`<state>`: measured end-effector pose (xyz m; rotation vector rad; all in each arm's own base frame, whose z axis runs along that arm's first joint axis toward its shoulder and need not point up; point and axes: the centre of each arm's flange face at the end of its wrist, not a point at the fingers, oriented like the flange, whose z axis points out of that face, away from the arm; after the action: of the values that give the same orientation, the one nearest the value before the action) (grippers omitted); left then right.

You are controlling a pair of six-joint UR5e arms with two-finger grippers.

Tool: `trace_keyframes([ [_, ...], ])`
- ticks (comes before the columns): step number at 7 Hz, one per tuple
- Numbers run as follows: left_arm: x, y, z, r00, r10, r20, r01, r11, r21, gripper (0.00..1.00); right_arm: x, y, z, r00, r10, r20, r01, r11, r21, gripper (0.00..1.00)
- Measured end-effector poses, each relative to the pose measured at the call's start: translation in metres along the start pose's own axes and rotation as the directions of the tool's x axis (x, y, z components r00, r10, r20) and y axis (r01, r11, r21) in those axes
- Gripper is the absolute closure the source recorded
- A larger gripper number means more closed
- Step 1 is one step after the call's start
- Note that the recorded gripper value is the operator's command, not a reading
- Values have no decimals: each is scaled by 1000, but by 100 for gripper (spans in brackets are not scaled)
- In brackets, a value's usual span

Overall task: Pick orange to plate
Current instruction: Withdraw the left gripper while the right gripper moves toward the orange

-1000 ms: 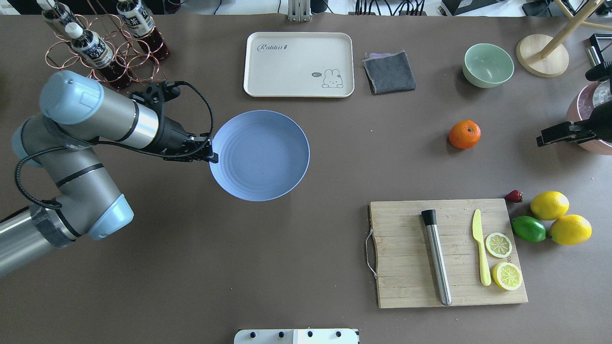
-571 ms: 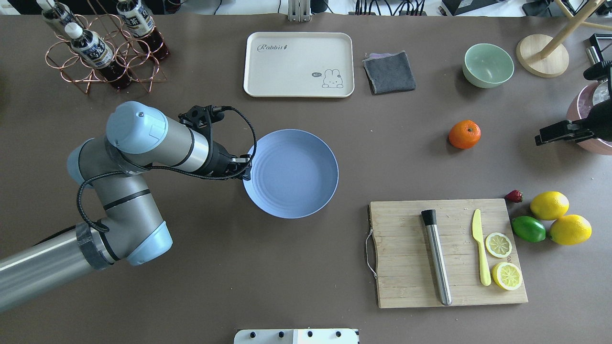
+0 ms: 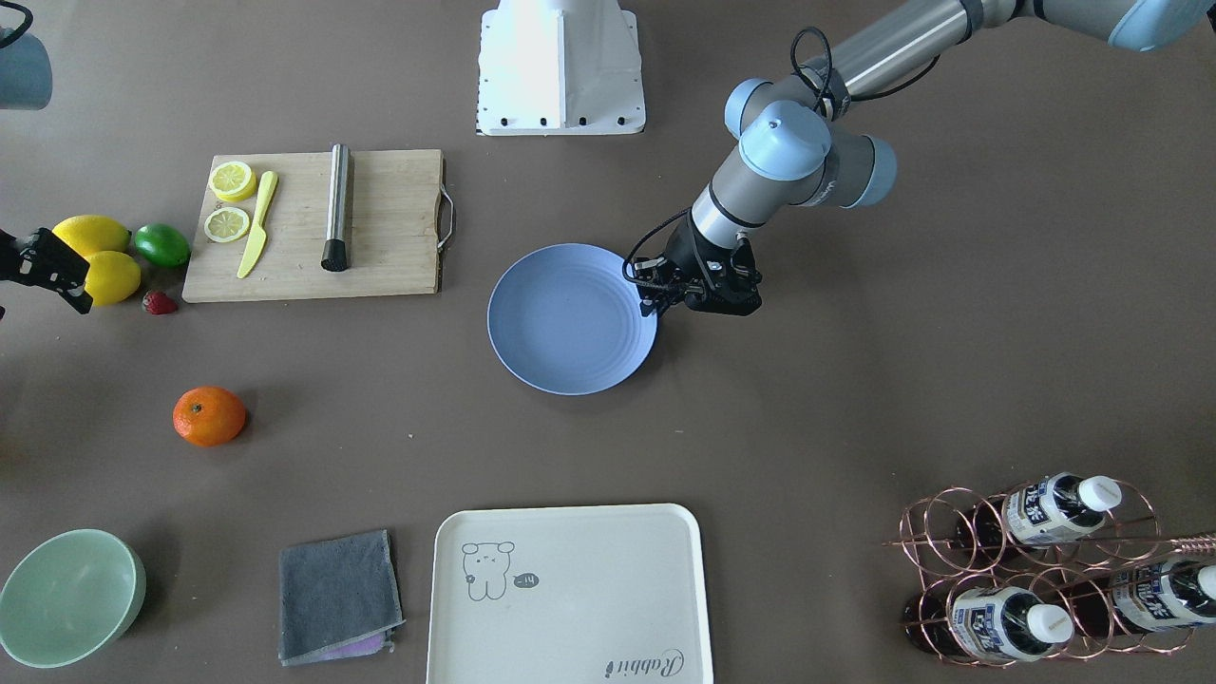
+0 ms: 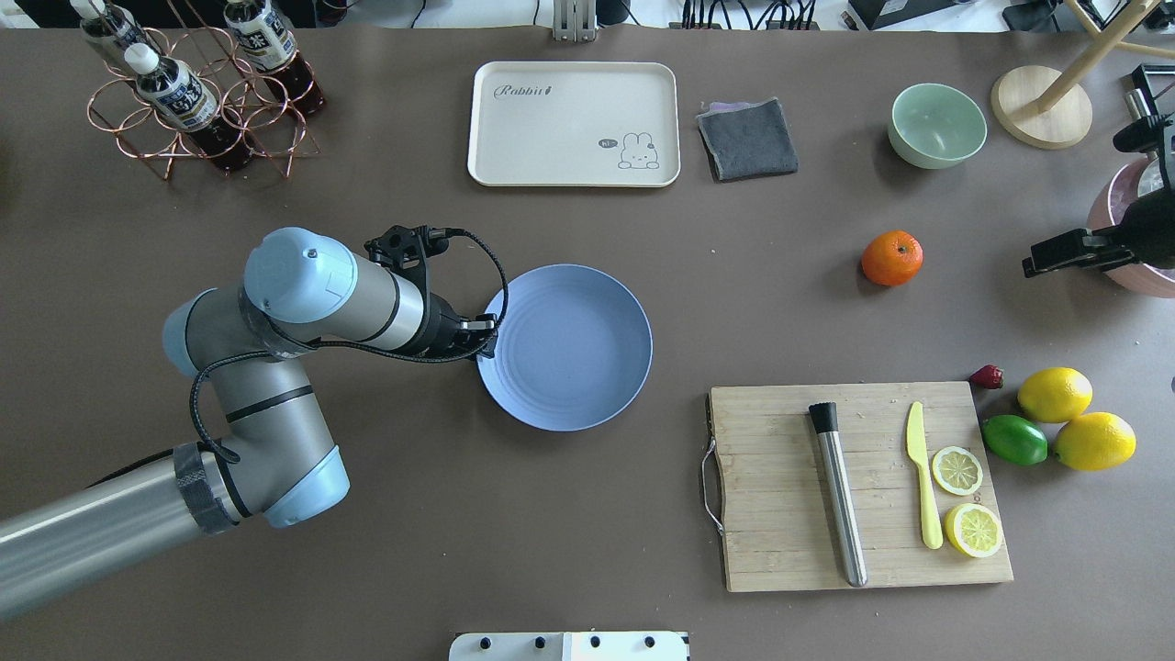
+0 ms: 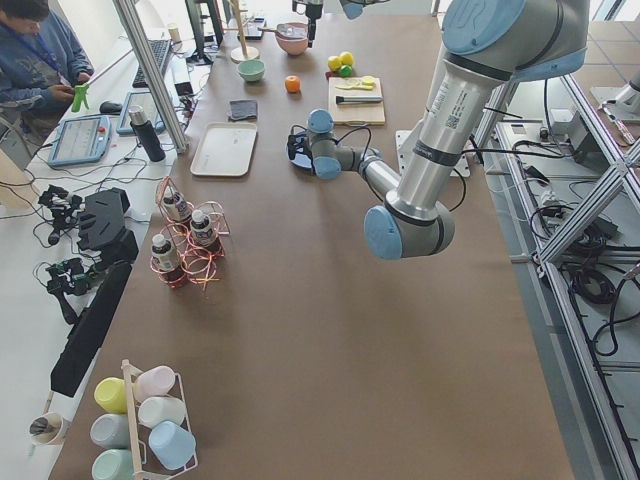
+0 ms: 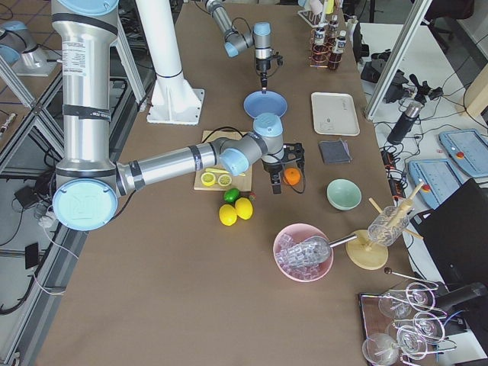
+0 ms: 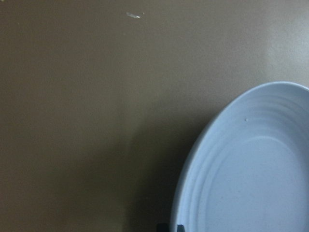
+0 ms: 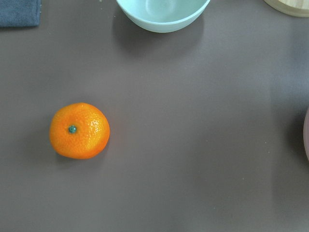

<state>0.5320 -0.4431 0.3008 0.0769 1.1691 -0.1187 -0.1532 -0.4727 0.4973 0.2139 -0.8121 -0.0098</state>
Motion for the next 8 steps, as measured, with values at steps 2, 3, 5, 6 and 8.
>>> trace_keyframes([
  [2, -8, -30, -36, 1000, -16, -20, 17, 1000, 22, 2, -6, -5, 2, 1000, -6, 3, 6, 1000, 3, 0],
  [3, -34, -66, -74, 999, -32, -18, 32, 999, 19, 2, -10, -12, 8, 1000, -10, 1, 10, 1000, 1, 0],
  [5, -126, -116, -149, 999, 33, 39, -34, 999, 22, 2, -15, -25, 22, 1000, -15, -14, 15, 1000, 0, 0],
  [6, -187, -124, -187, 991, 97, 90, -99, 995, 16, 2, -16, -27, 25, 1000, -16, -16, 16, 1000, 0, 0],
  [8, -323, -125, -266, 949, 243, 202, -244, 969, -20, 2, -16, -28, 28, 1000, -16, -19, 16, 1000, -3, 0],
])
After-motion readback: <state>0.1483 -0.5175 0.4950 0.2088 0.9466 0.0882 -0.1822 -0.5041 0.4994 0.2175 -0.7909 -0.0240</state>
